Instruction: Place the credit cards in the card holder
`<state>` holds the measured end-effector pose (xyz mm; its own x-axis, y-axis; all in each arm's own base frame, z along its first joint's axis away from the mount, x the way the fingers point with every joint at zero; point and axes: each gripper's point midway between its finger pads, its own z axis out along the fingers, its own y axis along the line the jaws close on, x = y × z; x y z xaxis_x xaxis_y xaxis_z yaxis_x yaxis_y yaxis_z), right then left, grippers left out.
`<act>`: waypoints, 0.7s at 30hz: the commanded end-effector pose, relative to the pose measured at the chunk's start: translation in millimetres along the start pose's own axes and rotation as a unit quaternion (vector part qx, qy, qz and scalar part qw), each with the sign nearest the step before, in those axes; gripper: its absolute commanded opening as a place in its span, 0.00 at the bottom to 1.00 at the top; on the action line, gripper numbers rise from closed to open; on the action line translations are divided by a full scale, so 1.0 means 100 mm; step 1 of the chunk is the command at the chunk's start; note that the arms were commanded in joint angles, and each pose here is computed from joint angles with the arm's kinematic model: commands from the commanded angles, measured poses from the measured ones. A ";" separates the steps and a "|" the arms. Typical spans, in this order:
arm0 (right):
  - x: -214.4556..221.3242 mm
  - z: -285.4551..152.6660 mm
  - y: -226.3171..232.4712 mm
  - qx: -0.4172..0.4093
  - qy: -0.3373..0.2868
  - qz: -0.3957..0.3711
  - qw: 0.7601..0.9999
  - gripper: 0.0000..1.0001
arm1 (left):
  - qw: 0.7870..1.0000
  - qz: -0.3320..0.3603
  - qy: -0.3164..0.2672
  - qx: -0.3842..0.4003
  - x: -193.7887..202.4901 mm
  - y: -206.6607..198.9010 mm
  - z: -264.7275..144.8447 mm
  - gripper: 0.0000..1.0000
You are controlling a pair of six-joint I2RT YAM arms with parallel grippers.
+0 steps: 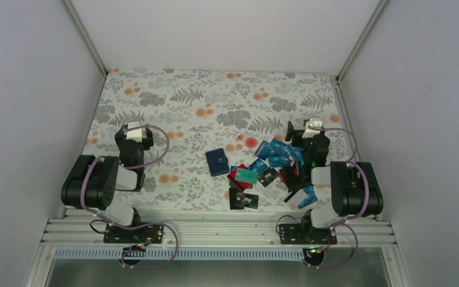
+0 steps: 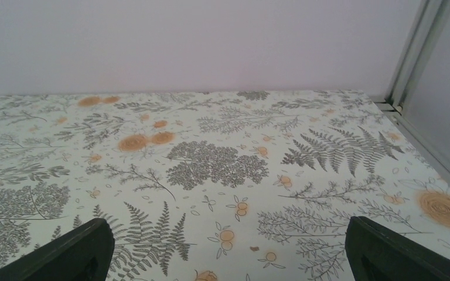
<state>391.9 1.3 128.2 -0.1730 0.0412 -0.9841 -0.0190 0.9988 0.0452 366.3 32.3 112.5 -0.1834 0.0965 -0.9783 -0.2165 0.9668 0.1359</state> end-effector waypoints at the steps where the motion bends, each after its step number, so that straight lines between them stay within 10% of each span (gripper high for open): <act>1: -0.18 -0.02 0.03 -0.011 -0.040 -0.012 0.999 1.00 | 0.998 -0.018 -0.054 0.033 -0.30 -0.08 0.04 0.99; 21: -0.16 0.01 0.11 -0.036 -0.031 -0.021 0.999 1.00 | 0.998 -0.018 -0.055 0.034 -0.31 -0.08 0.04 1.00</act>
<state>392.0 13.7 134.2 -0.1503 0.0218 -0.9884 -0.0986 0.9944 0.0370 373.3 24.9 121.8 -0.1457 0.0927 -0.9850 -0.1641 0.9796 0.1164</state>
